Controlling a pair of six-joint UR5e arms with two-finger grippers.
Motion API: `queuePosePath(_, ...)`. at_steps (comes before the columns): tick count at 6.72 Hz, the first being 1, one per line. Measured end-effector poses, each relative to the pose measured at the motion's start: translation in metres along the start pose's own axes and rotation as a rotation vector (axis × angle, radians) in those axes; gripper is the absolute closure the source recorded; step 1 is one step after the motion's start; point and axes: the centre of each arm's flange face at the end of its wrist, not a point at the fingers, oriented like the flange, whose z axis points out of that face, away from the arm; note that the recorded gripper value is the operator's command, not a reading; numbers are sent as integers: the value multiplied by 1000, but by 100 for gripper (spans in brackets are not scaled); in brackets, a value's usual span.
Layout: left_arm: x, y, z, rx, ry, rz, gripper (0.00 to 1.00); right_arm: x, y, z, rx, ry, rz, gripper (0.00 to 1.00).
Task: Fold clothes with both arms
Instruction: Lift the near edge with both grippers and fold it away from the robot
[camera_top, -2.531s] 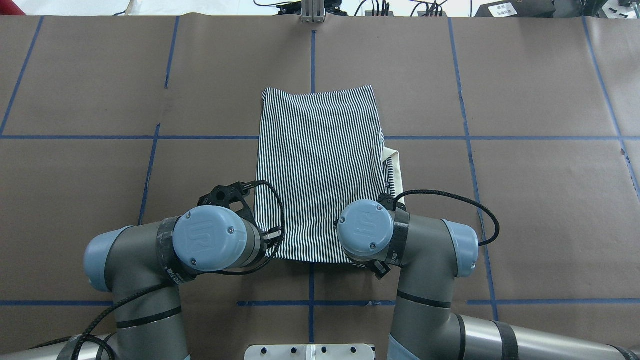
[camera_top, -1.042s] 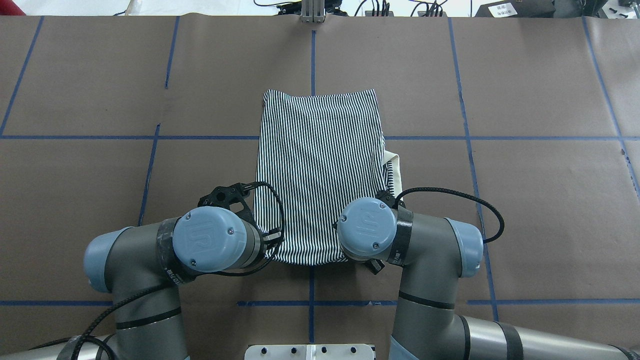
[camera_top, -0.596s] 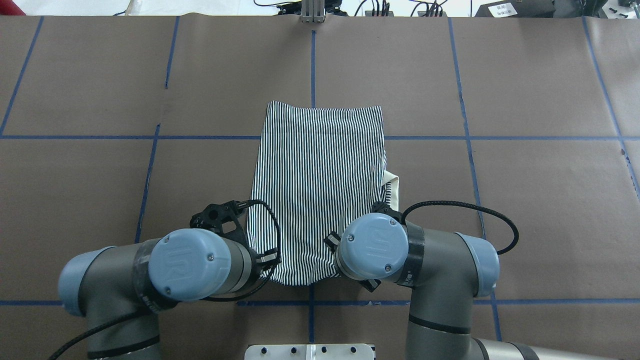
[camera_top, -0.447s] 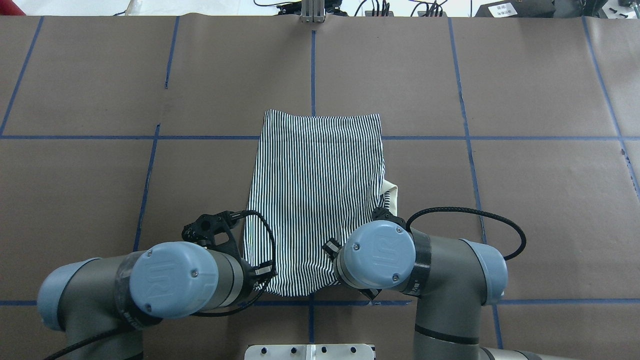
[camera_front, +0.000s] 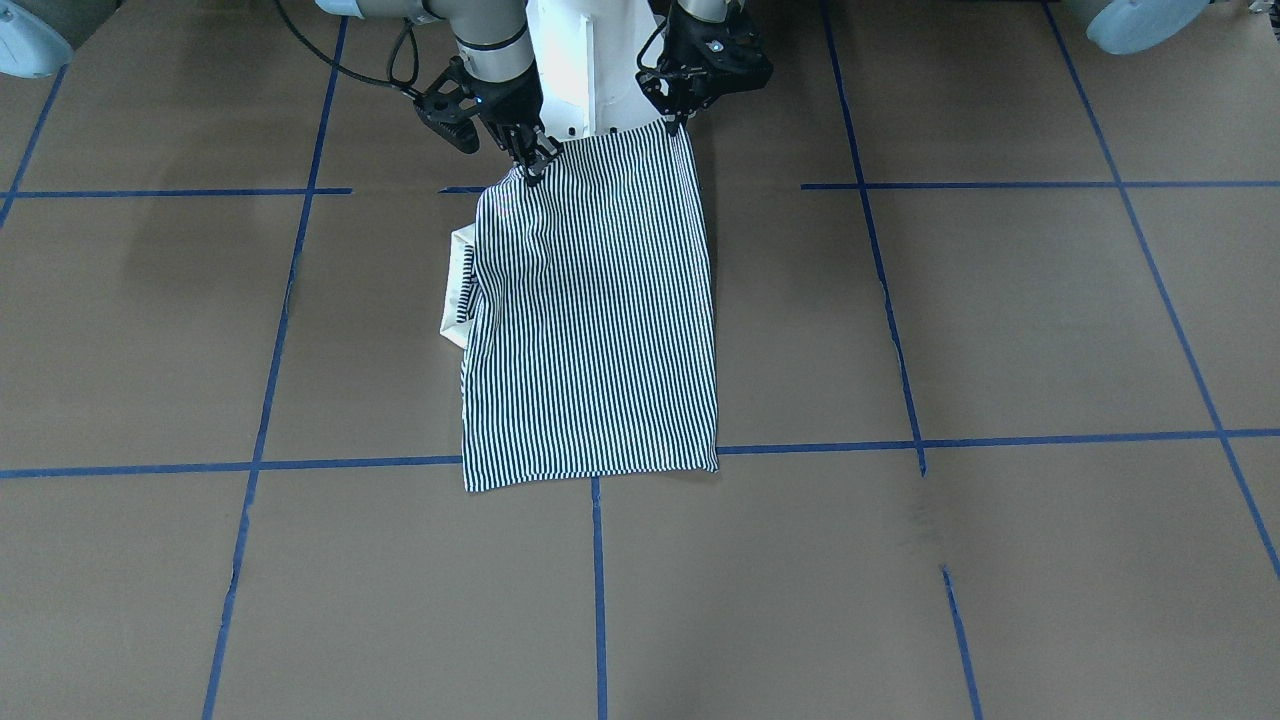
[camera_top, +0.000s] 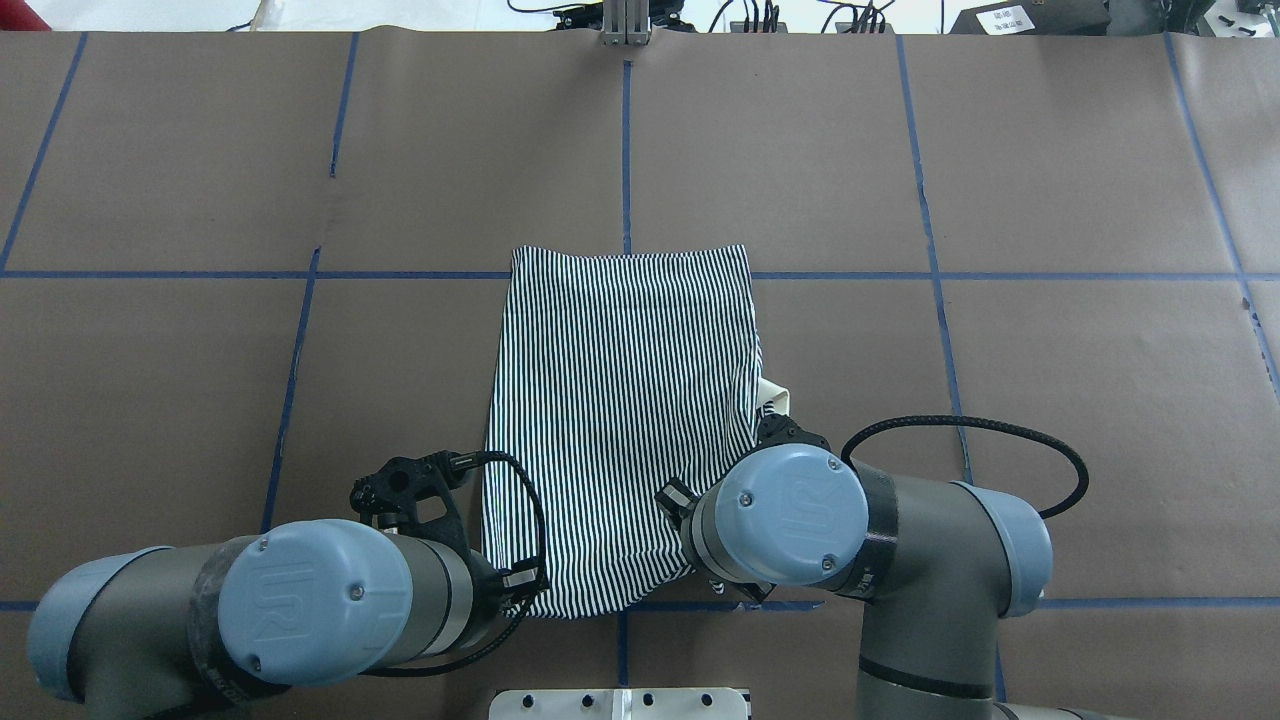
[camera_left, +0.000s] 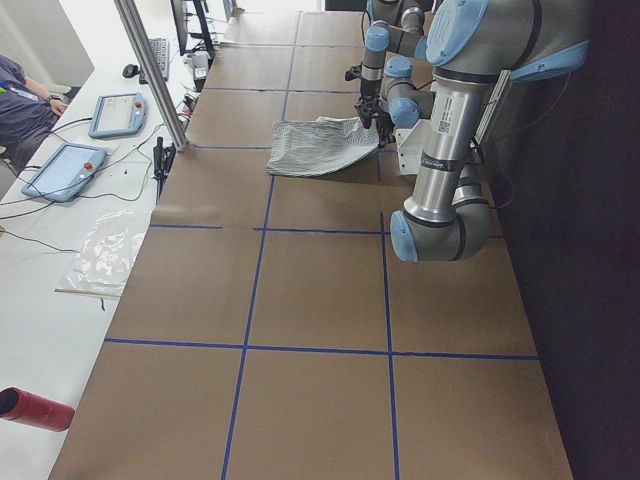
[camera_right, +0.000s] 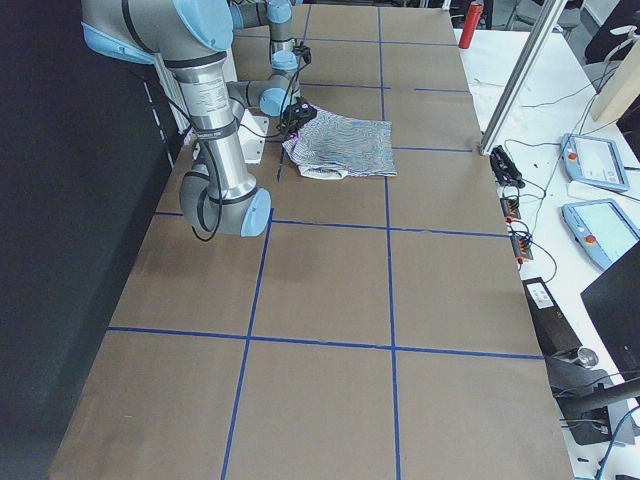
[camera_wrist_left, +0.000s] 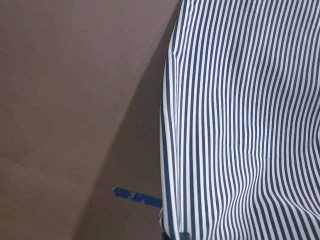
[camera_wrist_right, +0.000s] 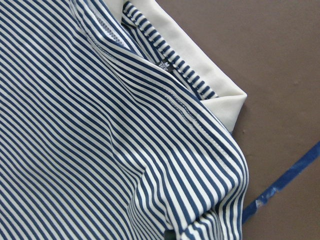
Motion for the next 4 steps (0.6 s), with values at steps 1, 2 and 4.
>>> queuePosePath(1,5,-16,3,23,20,-15,100,-6,-10,4,24,-5,-21,100)
queuePosePath(2,8,-38,11,51,40,-34,100,-11,-18,9,48,-6,-40,100)
queuePosePath(4,12,-66,19,85,63,-63,100,-17,-31,14,76,-4,-59,100)
